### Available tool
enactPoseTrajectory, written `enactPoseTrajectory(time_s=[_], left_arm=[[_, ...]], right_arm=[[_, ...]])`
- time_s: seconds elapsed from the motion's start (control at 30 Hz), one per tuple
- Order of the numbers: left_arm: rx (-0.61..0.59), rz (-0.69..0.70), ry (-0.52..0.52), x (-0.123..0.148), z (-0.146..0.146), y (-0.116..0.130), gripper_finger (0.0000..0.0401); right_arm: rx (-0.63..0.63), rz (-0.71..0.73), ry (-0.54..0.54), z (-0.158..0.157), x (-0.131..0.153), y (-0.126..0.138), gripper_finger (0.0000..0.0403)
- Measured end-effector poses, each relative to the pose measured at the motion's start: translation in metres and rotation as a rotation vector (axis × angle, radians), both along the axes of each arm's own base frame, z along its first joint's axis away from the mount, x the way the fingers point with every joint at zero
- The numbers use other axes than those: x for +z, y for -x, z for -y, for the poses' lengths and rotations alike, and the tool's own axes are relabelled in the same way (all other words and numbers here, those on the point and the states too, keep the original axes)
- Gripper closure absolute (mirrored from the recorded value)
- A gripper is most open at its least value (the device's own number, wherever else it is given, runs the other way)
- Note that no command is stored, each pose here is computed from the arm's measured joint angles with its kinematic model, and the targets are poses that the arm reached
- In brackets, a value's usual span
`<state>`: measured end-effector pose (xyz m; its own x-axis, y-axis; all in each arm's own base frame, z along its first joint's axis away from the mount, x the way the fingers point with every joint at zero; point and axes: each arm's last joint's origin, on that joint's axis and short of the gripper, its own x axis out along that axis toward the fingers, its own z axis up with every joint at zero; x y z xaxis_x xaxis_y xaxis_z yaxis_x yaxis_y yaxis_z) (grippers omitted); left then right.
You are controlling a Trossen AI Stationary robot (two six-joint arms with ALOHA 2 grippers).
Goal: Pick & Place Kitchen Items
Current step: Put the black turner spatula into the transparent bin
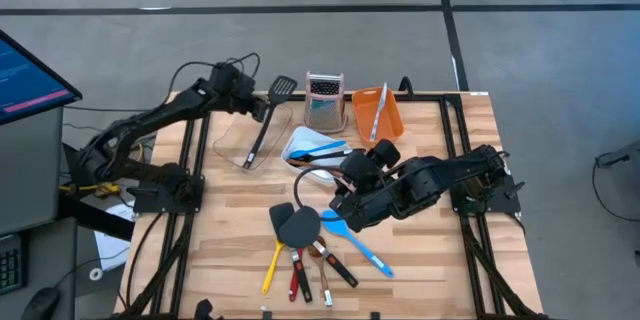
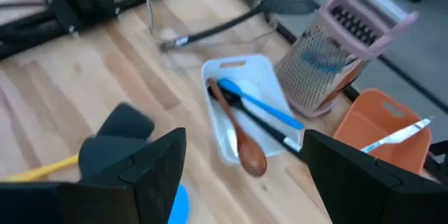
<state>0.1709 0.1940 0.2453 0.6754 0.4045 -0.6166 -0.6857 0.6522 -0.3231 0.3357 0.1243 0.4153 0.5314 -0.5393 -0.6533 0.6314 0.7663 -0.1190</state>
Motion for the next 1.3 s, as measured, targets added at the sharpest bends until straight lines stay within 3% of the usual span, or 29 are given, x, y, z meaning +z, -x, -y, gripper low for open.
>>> enactPoseTrajectory(time_s=[0.13, 0.3, 0.57, 0.97, 1.3], left_arm=[[-0.066, 0.103, -0.084, 0.029, 0.016, 0.011, 0.0320], [-0.230, 0.280, -0.118, 0.061, 0.047, 0.023, 0.0356], [-0.448, 0.463, -0.194, 0.097, 0.106, 0.038, 0.0397], [-0.725, 0.597, -0.072, 0.110, 0.163, 0.041, 0.0398], [-0.737, 0.577, -0.118, 0.110, 0.192, 0.035, 0.0398]], right_arm=[[0.028, -0.029, -0.059, -0.002, -0.001, 0.000, 0.0122], [0.061, -0.060, -0.131, -0.004, -0.003, 0.000, 0.0122], [0.123, -0.084, -0.160, -0.006, -0.003, -0.001, 0.0122], [0.236, -0.005, -0.153, -0.011, 0.003, -0.012, 0.0122], [0.170, 0.043, -0.269, -0.018, 0.003, -0.010, 0.0122]])
